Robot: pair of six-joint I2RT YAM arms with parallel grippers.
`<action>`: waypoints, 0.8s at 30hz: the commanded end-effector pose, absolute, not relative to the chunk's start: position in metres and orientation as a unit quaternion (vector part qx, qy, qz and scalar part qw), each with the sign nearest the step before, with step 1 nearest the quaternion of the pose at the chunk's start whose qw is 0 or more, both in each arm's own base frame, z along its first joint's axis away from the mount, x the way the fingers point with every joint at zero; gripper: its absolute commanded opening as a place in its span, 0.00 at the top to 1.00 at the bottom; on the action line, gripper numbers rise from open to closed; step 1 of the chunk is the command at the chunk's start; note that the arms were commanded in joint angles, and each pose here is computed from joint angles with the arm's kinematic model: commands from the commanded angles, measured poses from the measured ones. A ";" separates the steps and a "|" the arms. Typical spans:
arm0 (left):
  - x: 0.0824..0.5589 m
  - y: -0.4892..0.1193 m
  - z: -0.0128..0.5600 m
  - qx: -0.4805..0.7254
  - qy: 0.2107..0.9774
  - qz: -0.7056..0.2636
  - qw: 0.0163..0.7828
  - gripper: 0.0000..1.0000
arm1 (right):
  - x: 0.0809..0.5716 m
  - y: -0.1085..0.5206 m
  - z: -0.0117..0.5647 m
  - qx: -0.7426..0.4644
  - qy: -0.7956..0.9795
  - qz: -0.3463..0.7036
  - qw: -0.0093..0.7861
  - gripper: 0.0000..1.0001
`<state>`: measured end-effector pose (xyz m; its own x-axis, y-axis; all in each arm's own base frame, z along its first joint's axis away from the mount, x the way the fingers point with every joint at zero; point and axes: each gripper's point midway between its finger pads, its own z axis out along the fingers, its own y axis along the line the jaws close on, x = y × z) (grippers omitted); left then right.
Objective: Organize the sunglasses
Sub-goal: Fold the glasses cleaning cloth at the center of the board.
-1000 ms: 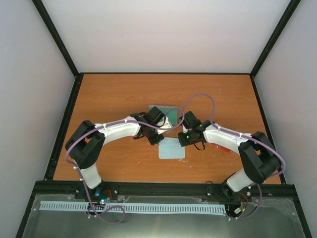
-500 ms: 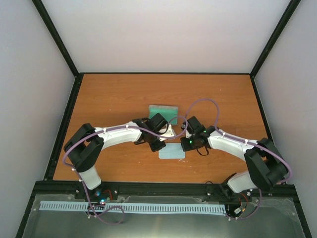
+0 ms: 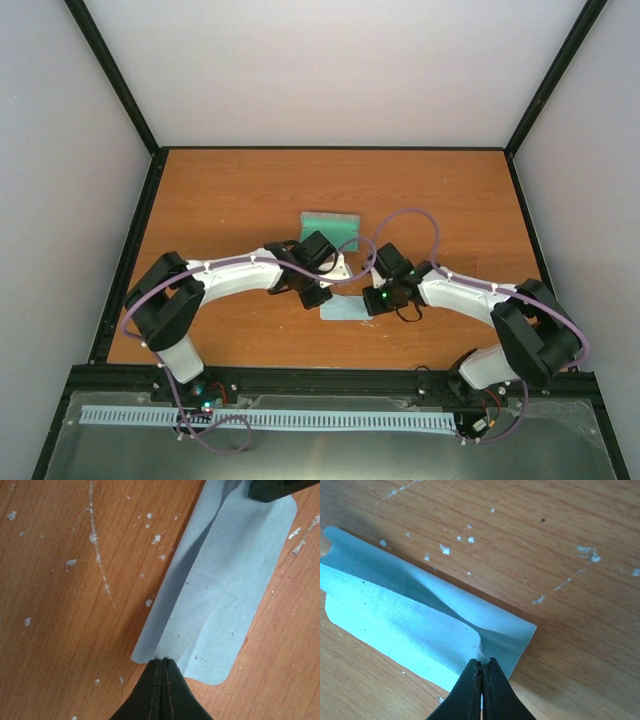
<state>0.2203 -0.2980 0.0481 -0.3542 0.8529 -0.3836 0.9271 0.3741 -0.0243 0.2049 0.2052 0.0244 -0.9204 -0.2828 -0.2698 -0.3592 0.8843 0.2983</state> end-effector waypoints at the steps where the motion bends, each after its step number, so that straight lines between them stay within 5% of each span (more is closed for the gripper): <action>1: 0.207 -0.304 0.056 0.560 0.802 -0.131 0.161 0.97 | 0.200 0.210 0.028 -0.171 0.960 0.190 0.113 0.96; 12: 0.182 -0.305 0.049 0.584 0.787 -0.128 0.151 0.84 | 0.188 0.204 0.026 -0.168 0.961 0.196 0.104 0.87; 20: 0.180 -0.301 0.050 0.583 0.788 -0.126 0.154 0.83 | 0.176 0.197 0.028 -0.165 0.961 0.197 0.097 0.86; 24: 0.186 -0.300 0.054 0.575 0.793 -0.116 0.168 0.81 | 0.173 0.194 0.037 -0.164 0.960 0.202 0.103 0.73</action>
